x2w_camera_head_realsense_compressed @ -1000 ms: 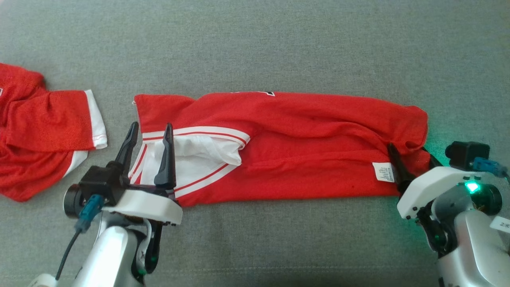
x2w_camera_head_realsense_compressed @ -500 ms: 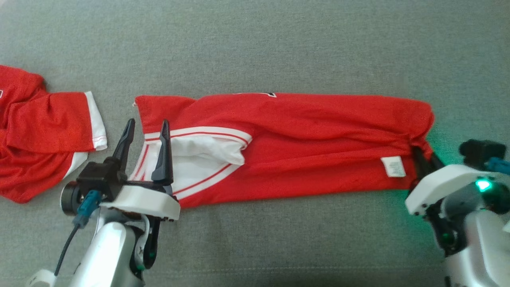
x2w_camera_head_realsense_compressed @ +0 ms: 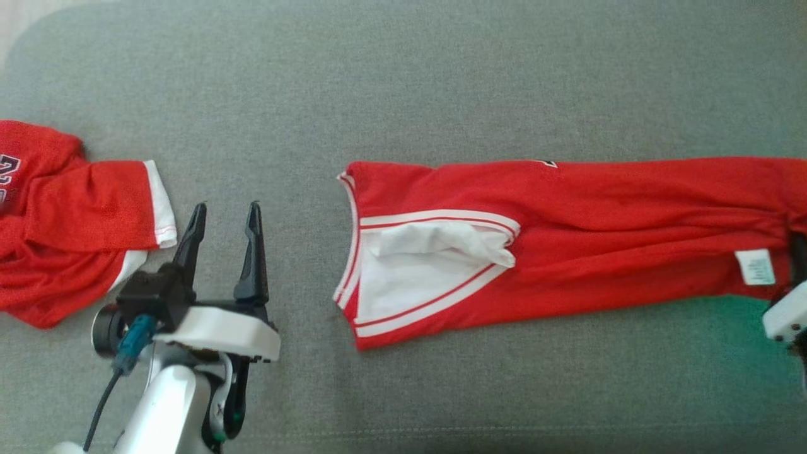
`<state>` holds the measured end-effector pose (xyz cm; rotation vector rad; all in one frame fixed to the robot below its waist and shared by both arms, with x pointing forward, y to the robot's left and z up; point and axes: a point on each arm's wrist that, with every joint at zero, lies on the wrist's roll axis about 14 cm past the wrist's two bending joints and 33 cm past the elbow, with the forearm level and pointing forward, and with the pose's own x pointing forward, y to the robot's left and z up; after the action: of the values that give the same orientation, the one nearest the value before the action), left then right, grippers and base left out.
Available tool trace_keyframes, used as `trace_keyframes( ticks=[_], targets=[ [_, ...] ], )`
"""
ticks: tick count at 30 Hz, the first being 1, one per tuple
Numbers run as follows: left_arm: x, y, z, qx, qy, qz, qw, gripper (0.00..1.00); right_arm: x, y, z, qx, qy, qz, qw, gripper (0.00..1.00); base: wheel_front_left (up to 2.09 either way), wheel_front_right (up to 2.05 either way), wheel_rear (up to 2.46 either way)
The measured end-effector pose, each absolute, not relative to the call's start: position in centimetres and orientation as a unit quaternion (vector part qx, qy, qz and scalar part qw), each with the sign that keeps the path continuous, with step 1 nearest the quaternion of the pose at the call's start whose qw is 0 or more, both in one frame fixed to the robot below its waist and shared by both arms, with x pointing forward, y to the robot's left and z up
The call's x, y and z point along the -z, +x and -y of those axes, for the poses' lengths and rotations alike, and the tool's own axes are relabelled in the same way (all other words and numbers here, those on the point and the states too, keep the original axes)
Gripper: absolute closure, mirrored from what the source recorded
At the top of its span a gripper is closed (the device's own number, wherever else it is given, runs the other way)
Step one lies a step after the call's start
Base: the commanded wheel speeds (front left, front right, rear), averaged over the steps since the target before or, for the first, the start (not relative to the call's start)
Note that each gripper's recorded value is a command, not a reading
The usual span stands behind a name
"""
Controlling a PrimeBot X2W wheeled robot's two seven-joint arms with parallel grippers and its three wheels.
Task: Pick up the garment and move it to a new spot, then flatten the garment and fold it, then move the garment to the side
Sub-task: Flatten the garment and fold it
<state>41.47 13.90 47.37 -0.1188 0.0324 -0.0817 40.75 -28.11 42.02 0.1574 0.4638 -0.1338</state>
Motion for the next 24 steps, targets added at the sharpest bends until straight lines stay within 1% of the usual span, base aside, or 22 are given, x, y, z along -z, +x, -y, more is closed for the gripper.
trace_keyframes(
  ticks=[3,5,8,12,13,15,18,22,24],
  targets=[
    [-47.5,41.0,-14.1,0.039,-0.057,-0.015,0.997,0.0,-43.4,41.2,27.7,0.056,0.074,-0.209,0.974,1.0,0.0,0.0,0.0],
    [-47.9,41.0,-14.2,0.038,-0.055,-0.01,0.998,0.0,-45.0,41.9,26.2,0.03,0.066,-0.189,0.979,1.0,0.0,0.0,0.0],
    [-48.5,40.8,-14.2,0.038,-0.053,-0.002,0.998,0.0,-48.2,43.0,22.4,-0.027,0.057,-0.156,0.986,1.0,0.0,0.0,0.0],
    [-48.8,40.1,-14.1,0.04,-0.053,-0.002,0.998,0.0,-52.6,44.0,15.6,-0.114,0.067,-0.105,0.986,1.0,0.0,0.0,0.0],
    [-48.8,40.1,-14.1,0.04,-0.053,-0.002,0.998,0.0,-52.6,44.0,15.6,-0.114,0.067,-0.105,0.986,1.0,0.0,0.0,0.0],
    [-49.0,39.8,-14.2,0.039,-0.053,0.0,0.998,0.0,-53.8,44.0,11.8,-0.159,0.081,-0.09,0.98,1.0,0.0,0.0,0.0],
    [-49.2,39.3,-14.5,0.034,-0.055,0.003,0.998,0.0,-53.6,43.1,6.3,-0.227,0.098,-0.102,0.964,1.0,0.0,0.0,0.0],
    [-49.1,38.8,-15.0,0.027,-0.055,-0.001,0.998,0.0,-50.3,41.2,1.0,-0.296,0.12,-0.155,0.935,1.0,0.0,0.0,0.0],
    [-48.9,38.5,-15.3,0.022,-0.055,-0.004,0.998,0.0,-48.8,40.3,-1.2,-0.323,0.146,-0.177,0.918,1.0,0.0,0.0,0.0]
  ],
)
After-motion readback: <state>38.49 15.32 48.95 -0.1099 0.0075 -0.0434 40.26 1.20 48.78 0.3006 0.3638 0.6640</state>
